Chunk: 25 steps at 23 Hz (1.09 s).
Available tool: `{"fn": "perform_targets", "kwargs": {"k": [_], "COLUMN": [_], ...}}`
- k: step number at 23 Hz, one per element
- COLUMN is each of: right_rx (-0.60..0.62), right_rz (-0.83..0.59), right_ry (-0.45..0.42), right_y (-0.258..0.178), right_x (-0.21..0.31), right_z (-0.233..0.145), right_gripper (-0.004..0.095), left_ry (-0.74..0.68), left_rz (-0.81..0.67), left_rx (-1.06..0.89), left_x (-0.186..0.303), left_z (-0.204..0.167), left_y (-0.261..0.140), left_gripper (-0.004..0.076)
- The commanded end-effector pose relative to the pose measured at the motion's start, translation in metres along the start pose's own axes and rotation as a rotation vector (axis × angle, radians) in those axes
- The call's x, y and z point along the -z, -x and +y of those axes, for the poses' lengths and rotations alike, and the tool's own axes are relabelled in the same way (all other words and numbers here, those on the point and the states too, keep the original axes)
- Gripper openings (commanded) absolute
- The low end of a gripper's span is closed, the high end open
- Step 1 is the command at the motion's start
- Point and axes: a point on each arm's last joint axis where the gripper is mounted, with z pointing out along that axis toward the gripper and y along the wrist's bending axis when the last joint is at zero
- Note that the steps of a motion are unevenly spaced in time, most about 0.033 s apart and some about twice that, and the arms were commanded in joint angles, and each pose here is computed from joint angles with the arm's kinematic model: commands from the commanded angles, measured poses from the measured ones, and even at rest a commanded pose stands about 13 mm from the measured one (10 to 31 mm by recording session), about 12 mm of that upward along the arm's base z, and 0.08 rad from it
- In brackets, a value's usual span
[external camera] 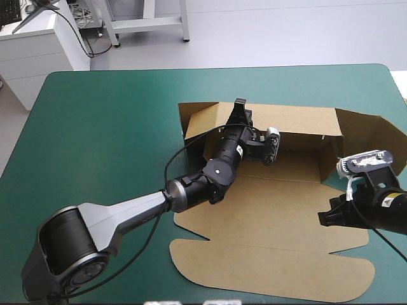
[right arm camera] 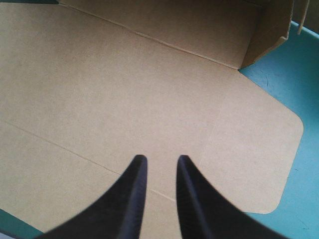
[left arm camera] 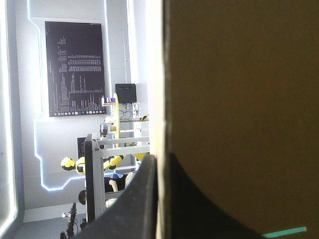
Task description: Fold the box
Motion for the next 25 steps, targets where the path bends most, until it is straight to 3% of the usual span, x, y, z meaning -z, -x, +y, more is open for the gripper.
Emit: {"fn": "perform_targets", "kwargs": {"k": [1,2,4,7,10,14,25], "right_rx": [-0.004,-0.005,-0.014,-0.011,-0.101,-0.154,-0.209], "right_rz": [-0.075,-0.077,-0.085,-0.138,-0.343,-0.365,-0.322], "right_ry": [0.007,0.016,0.04,0.045,-0.077,-0.222,-0.212], "right_y": [0.007,0.007,0.008,0.013,0.038,0.085,0.18], "right_x": [0.008,0.008,0.008,0.008,0.017,0.029,-0.017], "right_z": [0.002,0.003,0.005,0.005,-0.008,-0.029,-0.063], "right_gripper": [0.0502,0.0656,0.0732,0.0706,0.0647,0.0558,0.0486], "left_ry": [0.069,0.067,0.066,0.062,0.062,0.054,0.053], "left_rz": [-0.028,-0.032,-0.032,-0.043,-0.043,-0.065,-0.069], "left_rx": [0.027,0.027,0.03,0.029,0.029,0.019,0.017], "left_x": [0.015,0.015,0.015,0.015,0.015,0.015,0.015], "left_z": [0.028,0.027,0.027,0.027,0.027,0.026,0.026], "left_y": [0.0,0.001,0.001,0.002,0.002,0.004,0.004], "left_gripper": [-0.0008,-0.0008,-0.0008,-0.0008,-0.0008,-0.0008,-0.0008]}}
